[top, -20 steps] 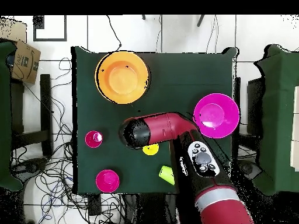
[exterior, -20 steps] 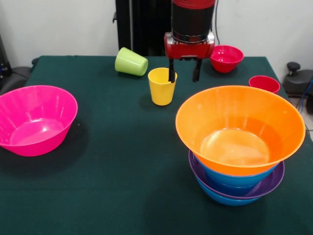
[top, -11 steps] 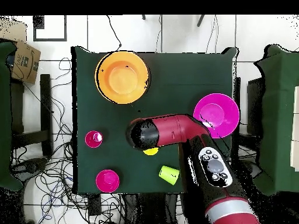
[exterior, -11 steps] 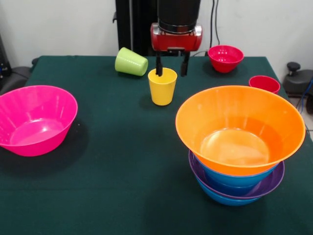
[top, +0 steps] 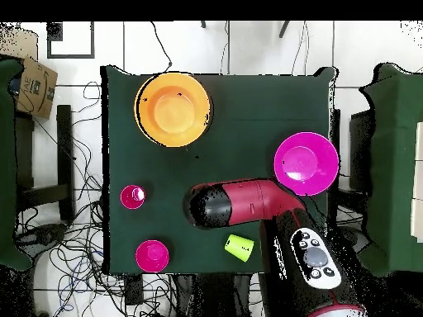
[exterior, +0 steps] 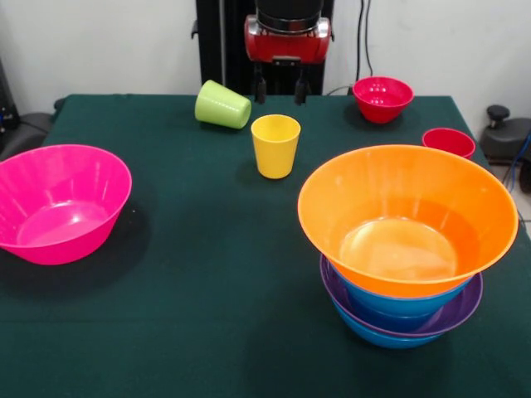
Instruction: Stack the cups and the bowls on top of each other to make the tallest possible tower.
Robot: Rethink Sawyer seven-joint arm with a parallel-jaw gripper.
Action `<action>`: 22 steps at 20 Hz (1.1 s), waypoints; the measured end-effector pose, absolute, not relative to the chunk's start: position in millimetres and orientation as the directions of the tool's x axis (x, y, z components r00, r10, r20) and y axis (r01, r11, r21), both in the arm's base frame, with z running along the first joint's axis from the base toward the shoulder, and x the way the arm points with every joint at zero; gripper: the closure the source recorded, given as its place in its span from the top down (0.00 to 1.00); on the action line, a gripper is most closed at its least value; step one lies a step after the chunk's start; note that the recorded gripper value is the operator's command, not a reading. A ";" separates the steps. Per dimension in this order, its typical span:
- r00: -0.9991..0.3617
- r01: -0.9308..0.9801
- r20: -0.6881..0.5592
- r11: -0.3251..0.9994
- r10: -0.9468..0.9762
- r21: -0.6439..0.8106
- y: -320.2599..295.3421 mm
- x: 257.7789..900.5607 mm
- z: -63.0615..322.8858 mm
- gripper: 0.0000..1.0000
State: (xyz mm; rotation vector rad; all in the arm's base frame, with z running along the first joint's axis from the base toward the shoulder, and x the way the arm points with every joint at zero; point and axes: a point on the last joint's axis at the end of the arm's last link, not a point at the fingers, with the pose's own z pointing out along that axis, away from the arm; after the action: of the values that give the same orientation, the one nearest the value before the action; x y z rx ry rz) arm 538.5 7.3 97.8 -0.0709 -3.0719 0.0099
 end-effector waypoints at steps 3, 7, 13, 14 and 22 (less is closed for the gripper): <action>-0.996 0.038 0.083 0.999 0.038 -0.009 11.1 526.6 100.6 1.00; -0.995 0.028 0.093 1.000 0.029 -0.009 16.0 518.9 101.6 1.00; -0.995 -0.003 0.102 1.000 -0.002 -0.013 32.3 513.4 100.0 1.00; -0.995 -0.009 0.103 1.000 -0.007 -0.014 35.6 512.3 98.4 1.00; -0.995 -0.030 0.098 1.000 -0.029 -0.002 51.1 501.0 73.0 1.00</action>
State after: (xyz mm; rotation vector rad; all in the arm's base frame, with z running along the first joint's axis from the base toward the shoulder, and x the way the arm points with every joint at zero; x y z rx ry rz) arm 501.0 51.1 73.0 0.0449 -3.0435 0.0059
